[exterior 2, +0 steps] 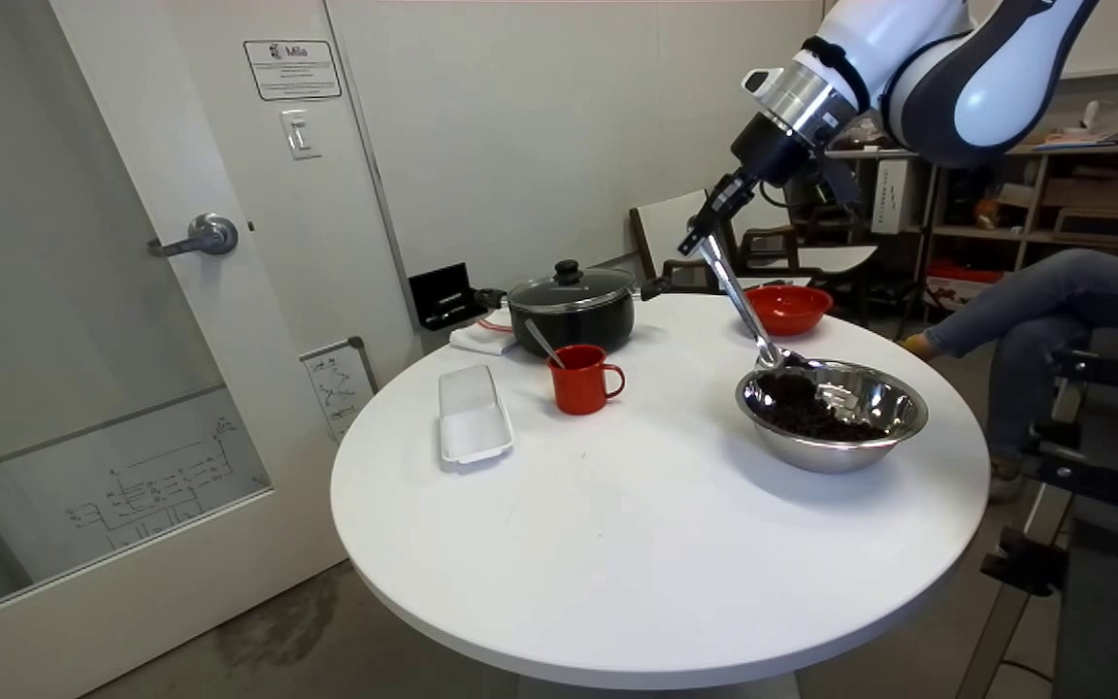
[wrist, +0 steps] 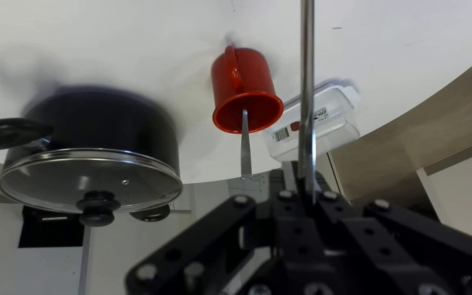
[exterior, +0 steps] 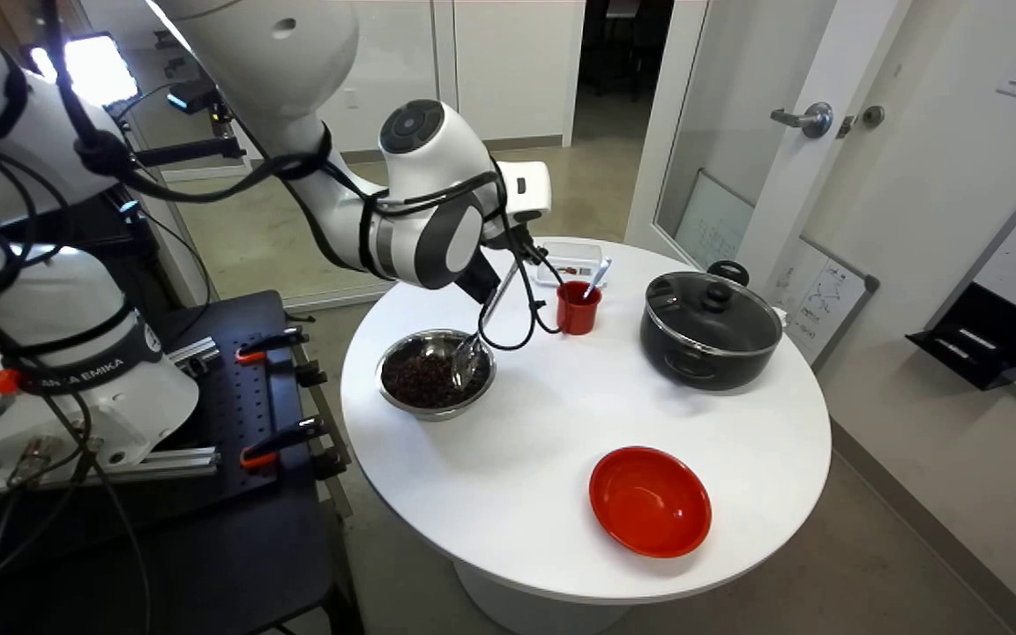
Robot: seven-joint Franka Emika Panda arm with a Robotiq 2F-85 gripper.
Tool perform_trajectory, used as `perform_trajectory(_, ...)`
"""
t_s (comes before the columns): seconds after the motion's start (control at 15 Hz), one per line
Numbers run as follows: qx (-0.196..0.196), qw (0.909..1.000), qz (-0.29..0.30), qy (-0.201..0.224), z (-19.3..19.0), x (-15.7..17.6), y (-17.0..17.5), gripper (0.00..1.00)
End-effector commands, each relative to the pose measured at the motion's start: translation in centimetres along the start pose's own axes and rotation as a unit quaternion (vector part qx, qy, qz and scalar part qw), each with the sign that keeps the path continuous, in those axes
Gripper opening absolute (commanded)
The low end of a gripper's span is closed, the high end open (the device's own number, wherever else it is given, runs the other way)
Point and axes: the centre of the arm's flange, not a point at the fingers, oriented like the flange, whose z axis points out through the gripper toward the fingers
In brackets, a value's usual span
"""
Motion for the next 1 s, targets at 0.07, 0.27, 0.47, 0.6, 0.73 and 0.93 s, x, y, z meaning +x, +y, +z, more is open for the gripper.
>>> perform_trajectory(0.07,0.003,0.9997,0.000,-0.026,1.6,-1.3,-3.0,0.01)
perform_trajectory(0.27,0.011,0.9995,0.001,-0.031,1.6,-1.5,-4.1,0.01)
perform_trajectory(0.47,0.027,0.9990,0.022,-0.029,1.8,-1.7,-4.4,0.01)
perform_trajectory(0.6,0.022,0.9988,0.028,-0.034,2.0,-2.0,-4.5,0.01)
perform_trajectory(0.73,0.020,0.9986,0.035,-0.033,2.1,-2.0,-4.4,0.01)
perform_trajectory(0.93,0.013,0.9989,0.042,-0.017,2.1,-2.3,-4.2,0.01)
